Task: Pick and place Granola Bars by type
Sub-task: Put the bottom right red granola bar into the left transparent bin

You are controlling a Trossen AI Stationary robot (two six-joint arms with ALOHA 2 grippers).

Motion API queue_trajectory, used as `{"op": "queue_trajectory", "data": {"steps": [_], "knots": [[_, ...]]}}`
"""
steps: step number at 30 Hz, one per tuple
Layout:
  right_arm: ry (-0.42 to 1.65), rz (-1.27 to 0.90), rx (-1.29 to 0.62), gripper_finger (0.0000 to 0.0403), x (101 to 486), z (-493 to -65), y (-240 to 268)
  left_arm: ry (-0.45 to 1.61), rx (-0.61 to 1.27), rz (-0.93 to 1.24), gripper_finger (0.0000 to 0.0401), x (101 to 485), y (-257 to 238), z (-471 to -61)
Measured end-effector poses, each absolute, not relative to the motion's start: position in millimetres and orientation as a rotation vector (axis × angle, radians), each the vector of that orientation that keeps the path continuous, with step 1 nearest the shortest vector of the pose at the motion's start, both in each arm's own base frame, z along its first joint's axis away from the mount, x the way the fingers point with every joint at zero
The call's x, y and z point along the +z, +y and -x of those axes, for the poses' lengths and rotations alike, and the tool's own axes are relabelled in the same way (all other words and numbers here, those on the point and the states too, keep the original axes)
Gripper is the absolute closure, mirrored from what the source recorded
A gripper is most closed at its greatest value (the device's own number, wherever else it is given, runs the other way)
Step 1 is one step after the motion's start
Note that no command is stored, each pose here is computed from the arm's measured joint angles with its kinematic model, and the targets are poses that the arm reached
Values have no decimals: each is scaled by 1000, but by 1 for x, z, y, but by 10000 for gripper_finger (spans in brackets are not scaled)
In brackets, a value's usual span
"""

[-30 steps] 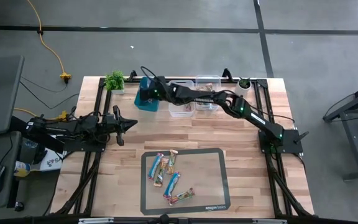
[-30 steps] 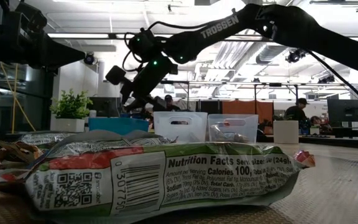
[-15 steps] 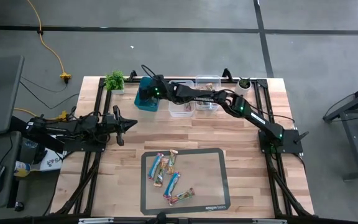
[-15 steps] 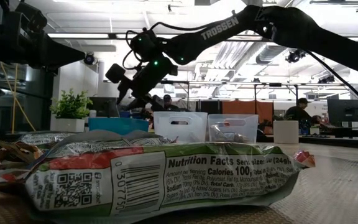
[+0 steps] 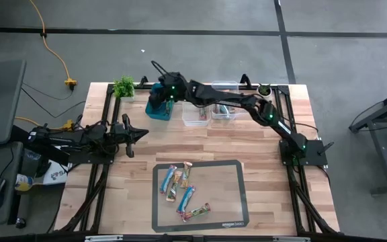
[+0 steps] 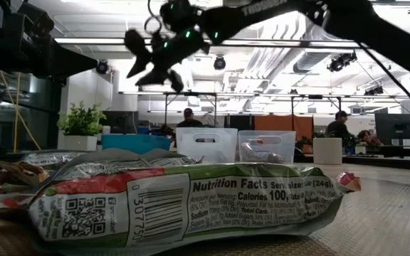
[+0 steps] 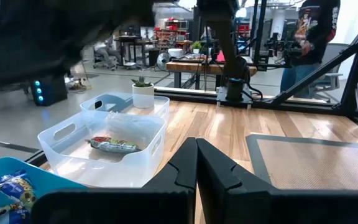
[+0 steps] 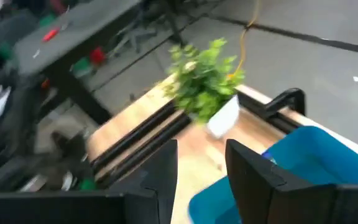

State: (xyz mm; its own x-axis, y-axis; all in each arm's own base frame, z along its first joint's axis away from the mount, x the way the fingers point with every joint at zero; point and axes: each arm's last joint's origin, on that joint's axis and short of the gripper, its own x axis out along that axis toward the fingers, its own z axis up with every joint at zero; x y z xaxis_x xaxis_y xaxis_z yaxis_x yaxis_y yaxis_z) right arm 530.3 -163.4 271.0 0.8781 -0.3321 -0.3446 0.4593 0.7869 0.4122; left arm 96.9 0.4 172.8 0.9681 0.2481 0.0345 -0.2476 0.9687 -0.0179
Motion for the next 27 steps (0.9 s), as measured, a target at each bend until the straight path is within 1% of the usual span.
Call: {"op": "queue_trajectory", "data": {"steps": [9,16,21,27], "knots": [[488,-323,-220,284,337,-489,-118,-37,251,13,401,173,0,-97],[576,-227,-129,284,376,-457,-77,-37,251,14,401,173,0,-97],[627,-179,-61,284,390,-442,-46,-36,251,14,401,173,0,-97],[690,-104,33,284,389,-437,-9,-36,251,14,401,173,0,-97]]}}
